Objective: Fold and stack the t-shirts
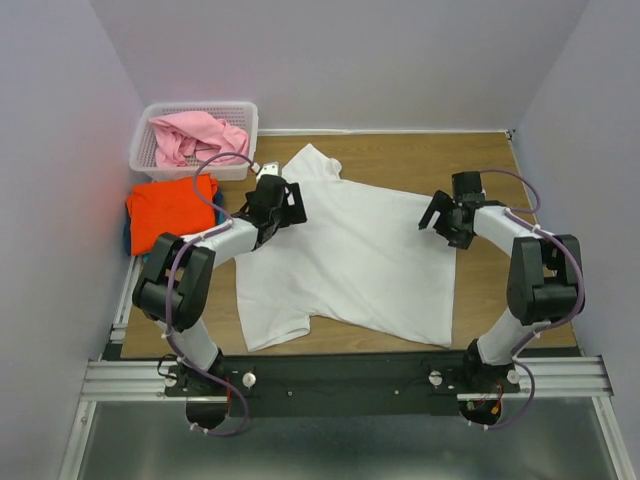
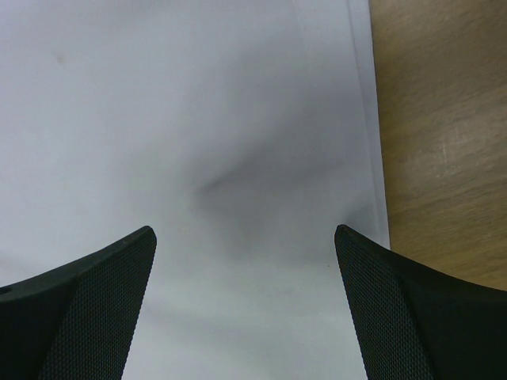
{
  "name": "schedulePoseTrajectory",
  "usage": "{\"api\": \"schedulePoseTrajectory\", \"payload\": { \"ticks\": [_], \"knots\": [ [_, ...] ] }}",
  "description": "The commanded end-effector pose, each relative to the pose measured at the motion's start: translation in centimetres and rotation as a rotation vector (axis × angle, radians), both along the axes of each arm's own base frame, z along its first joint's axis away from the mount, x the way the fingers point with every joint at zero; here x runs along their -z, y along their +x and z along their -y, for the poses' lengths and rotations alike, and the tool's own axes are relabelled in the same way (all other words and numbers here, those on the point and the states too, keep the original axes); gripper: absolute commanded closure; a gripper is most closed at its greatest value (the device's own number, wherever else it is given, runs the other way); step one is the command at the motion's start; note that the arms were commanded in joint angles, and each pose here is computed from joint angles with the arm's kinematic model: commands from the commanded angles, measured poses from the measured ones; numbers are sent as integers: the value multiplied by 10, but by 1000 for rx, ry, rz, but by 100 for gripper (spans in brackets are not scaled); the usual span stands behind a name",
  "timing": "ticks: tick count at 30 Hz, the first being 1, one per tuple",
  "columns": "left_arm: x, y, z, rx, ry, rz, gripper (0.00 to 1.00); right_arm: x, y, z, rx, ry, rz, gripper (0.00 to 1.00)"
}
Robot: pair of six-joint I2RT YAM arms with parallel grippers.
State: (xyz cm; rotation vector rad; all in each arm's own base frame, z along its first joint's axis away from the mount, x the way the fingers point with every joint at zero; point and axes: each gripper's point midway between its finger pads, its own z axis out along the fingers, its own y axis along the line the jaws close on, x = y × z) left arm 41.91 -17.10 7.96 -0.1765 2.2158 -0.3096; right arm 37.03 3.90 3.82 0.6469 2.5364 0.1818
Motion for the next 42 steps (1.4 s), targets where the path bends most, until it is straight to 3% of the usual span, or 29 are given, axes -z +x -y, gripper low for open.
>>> {"api": "schedulePoseTrajectory", "payload": {
  "ticks": [1, 24, 42],
  "knots": [
    [-4, 14, 8, 4, -23, 19, 2, 7, 16, 9, 2, -61, -10, 0],
    [48, 49, 16, 20, 7, -129, 2, 34, 80, 19, 48, -92, -27, 0],
    [56, 89, 29, 63, 2, -167, 2, 32, 119, 36, 89, -82, 14, 0]
  ]
}}
